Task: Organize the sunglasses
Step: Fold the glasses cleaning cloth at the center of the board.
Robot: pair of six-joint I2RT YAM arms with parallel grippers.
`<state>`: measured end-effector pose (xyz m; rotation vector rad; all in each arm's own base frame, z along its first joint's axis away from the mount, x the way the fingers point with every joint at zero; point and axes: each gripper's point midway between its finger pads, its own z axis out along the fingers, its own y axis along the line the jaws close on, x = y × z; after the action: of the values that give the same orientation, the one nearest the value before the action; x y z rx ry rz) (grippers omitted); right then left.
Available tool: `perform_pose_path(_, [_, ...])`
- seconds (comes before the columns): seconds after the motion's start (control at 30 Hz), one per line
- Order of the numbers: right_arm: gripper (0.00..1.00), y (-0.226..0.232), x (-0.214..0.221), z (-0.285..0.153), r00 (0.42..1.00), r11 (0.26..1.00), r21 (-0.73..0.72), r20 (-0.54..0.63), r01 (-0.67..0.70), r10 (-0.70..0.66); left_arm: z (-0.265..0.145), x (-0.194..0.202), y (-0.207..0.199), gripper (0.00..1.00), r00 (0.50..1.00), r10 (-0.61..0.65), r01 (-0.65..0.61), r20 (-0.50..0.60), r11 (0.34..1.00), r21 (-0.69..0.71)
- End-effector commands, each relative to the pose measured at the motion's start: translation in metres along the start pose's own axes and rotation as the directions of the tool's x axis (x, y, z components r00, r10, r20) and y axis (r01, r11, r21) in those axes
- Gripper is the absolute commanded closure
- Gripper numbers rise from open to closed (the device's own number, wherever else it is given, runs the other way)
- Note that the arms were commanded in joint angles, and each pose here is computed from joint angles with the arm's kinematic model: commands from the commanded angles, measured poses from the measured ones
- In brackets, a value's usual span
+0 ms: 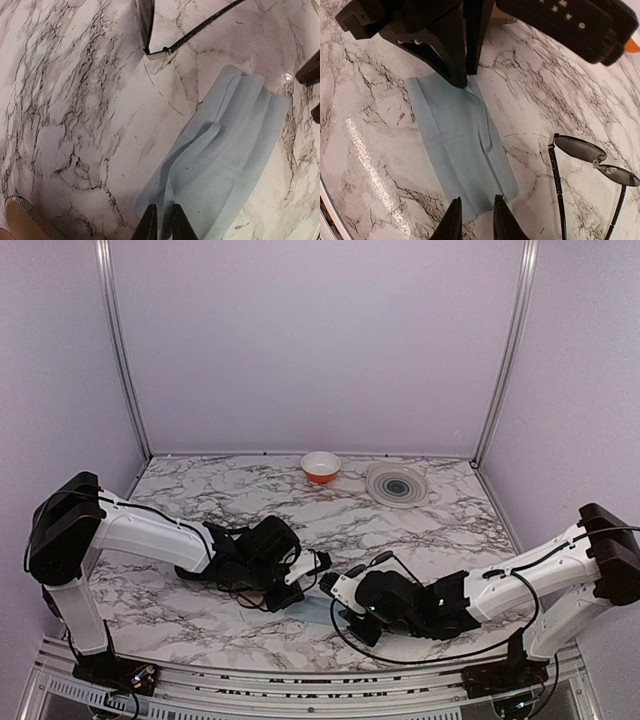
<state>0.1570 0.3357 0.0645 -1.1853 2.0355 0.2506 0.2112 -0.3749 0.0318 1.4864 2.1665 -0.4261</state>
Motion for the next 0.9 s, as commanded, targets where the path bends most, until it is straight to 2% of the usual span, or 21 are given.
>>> perform_pose_path(0.0, [0.78,0.007,-0.009,0.003,0.999,0.999,-0.031,0.029,-0.02,0.021,0.0,-0.004,0.015,0.8,0.999,-0.041,0.04,-0.008,0.998,-0.053])
perform_pose_path(0.33, [0.79,0.006,-0.016,-0.005,0.997,0.999,-0.041,0.072,-0.007,0.01,-0.032,-0.029,0.02,0.6,0.995,-0.045,0.052,0.086,0.996,-0.079])
perform_pose_path(0.4, [0.79,0.004,-0.016,-0.009,0.996,0.999,-0.039,0.085,-0.007,0.01,-0.038,-0.032,0.023,0.51,0.994,-0.044,0.054,0.101,0.994,-0.092])
perform_pose_path(0.43, [0.79,0.003,-0.017,-0.011,0.996,0.999,-0.036,0.093,-0.009,0.013,-0.041,-0.034,0.023,0.5,0.993,-0.043,0.053,0.109,0.994,-0.099])
perform_pose_path(0.57, [0.77,-0.001,-0.017,-0.016,0.993,0.999,-0.034,0.113,-0.025,0.029,-0.052,-0.038,0.025,0.48,0.99,-0.047,0.062,0.13,0.992,-0.11])
perform_pose_path(0.67, [0.72,0.006,-0.013,-0.018,0.994,0.997,-0.078,0.107,-0.005,0.013,-0.057,-0.034,0.02,0.5,0.992,-0.041,0.052,0.122,0.995,-0.09])
perform_pose_path(0.87, [0.7,0.021,-0.006,-0.022,0.994,0.984,-0.171,0.103,0.04,-0.022,-0.064,-0.008,-0.013,0.56,0.987,0.109,-0.11,0.122,0.994,0.001])
